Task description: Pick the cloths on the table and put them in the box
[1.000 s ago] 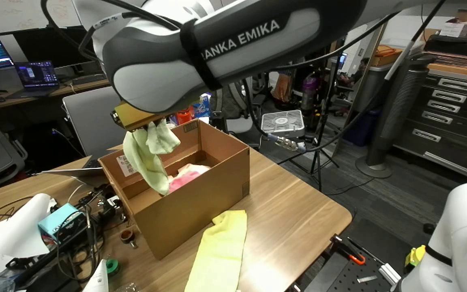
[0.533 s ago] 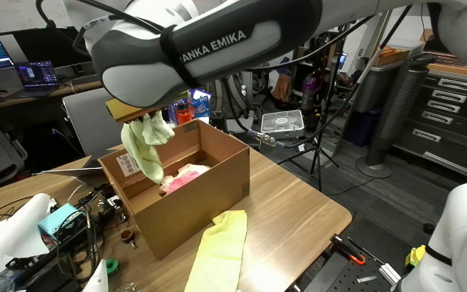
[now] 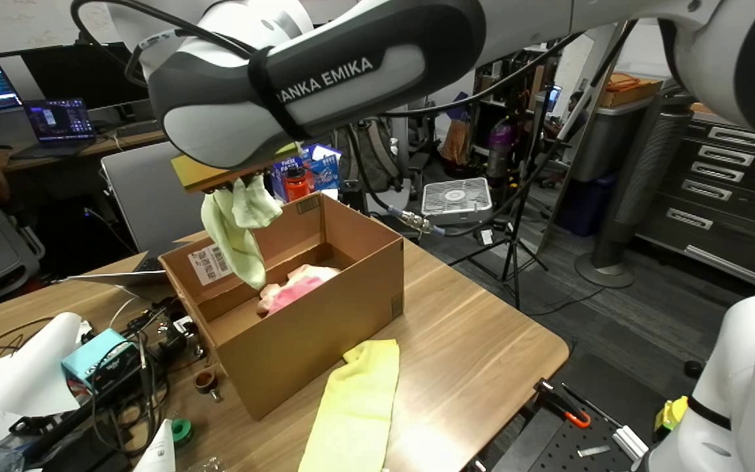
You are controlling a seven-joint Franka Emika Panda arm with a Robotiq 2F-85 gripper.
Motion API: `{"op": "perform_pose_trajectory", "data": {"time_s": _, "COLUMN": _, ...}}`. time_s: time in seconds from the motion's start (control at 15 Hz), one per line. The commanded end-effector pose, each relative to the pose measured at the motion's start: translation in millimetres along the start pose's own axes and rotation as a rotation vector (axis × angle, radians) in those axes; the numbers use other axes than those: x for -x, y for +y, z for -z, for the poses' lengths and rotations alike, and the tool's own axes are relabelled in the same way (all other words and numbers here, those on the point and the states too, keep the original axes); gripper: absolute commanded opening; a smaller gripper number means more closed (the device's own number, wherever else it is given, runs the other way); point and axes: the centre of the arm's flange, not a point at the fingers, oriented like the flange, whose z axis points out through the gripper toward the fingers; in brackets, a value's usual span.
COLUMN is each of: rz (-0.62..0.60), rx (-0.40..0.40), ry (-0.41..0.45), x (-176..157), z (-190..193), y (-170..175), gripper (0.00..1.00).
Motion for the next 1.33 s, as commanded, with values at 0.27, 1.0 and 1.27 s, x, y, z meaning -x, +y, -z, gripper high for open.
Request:
{"op": "perform_pose_trajectory", "data": {"time_s": 0.27, "rz": -0.014, "rx": 0.045, "ry": -0.026, "x": -6, "z": -2, "y": 0, "gripper": 0.65}}
{"op": "perform_pose_trajectory", "data": {"time_s": 1.0, "rz": 0.039, "rx": 0.167, "ry": -0.214, "x": 24, "z": 5, "y": 28, "gripper": 1.0}}
{"op": "perform_pose_trajectory", "data": {"time_s": 1.27, "rz": 0.064, "rx": 0.15, "ry": -0.285, "x": 41, "z": 24, "y": 37, "gripper": 1.0}}
